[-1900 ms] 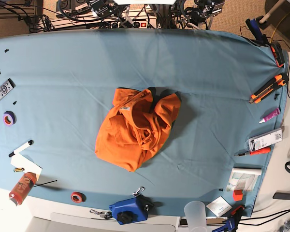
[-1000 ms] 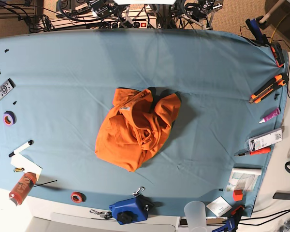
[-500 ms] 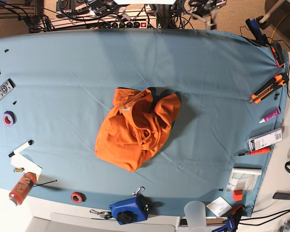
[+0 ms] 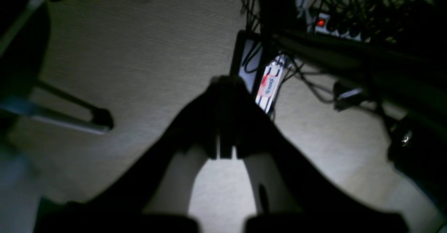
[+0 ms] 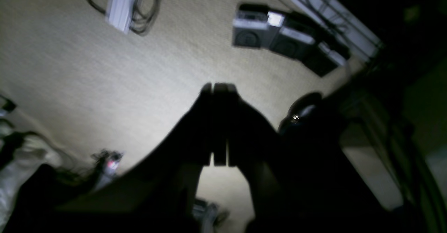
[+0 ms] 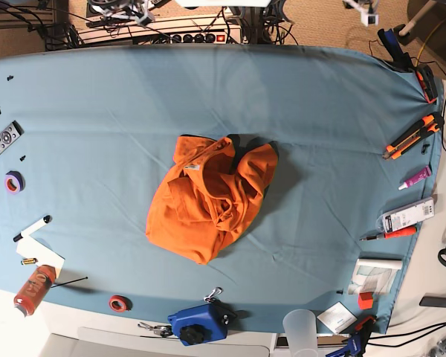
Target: Layout the t-shirt on the table in an organized manner, then fold the t-shirt properly
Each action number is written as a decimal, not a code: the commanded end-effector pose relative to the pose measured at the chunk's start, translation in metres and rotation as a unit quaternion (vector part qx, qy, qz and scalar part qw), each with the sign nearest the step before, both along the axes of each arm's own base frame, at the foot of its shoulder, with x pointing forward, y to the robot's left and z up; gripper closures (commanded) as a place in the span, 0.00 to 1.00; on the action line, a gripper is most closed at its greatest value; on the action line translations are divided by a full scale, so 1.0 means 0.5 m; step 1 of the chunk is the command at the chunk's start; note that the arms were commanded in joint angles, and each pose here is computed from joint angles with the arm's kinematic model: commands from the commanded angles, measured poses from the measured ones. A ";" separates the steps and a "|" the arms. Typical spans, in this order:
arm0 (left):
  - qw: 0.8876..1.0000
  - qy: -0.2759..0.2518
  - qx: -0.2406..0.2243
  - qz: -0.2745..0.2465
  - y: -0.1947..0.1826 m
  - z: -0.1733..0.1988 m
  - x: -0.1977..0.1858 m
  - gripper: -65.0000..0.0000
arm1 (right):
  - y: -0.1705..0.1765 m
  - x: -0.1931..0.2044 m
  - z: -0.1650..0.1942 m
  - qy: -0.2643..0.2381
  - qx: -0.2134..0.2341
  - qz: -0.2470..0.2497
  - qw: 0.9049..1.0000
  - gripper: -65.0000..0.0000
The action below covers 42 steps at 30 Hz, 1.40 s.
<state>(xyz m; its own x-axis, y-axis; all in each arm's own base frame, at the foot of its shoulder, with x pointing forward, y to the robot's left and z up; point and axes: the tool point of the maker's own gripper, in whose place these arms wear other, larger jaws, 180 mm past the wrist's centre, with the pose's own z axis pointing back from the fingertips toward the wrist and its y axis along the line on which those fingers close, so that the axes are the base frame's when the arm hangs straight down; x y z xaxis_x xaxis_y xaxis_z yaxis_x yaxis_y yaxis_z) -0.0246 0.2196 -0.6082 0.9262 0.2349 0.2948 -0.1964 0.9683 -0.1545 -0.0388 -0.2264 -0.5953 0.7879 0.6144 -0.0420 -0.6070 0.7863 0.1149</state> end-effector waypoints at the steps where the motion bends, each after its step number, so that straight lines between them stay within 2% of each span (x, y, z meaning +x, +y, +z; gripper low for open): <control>1: 1.000 -0.005 0.004 -0.006 0.018 0.014 -0.013 1.00 | -0.014 -0.018 0.012 0.006 -0.002 0.008 1.000 1.00; 10: 0.997 -0.010 -0.019 -0.070 0.004 0.104 -0.076 1.00 | -0.031 -0.093 0.082 0.036 -0.011 0.060 0.997 1.00; 15: 0.998 -0.019 -0.039 -0.053 -0.010 0.162 -0.077 1.00 | -0.003 -0.124 0.115 0.044 0.000 0.076 0.996 1.00; 19: 0.997 -0.006 -0.067 -0.048 -0.036 0.209 -0.077 1.00 | 0.012 -0.132 0.150 0.032 0.007 0.067 0.997 1.00; 23: 0.994 -0.017 -0.088 -0.058 -0.064 0.263 -0.056 1.00 | -0.006 -0.106 0.198 0.001 -0.011 0.035 0.999 1.00; 27: 0.992 -0.041 -0.094 -0.079 -0.086 0.311 -0.030 1.00 | -0.011 -0.066 0.261 -0.024 -0.003 -0.032 0.999 1.00; 31: 0.989 -0.035 -0.109 -0.097 -0.110 0.343 -0.020 1.00 | -0.013 -0.015 0.328 -0.061 0.001 -0.065 0.996 1.00; 39: 0.980 -0.002 -0.154 -0.122 -0.158 0.386 -0.009 1.00 | 0.017 0.112 0.455 -0.161 0.023 -0.059 0.985 1.00; 42: 0.978 -0.023 -0.165 -0.127 -0.174 0.414 0.012 1.00 | 0.031 0.155 0.495 -0.201 0.029 -0.045 0.978 1.00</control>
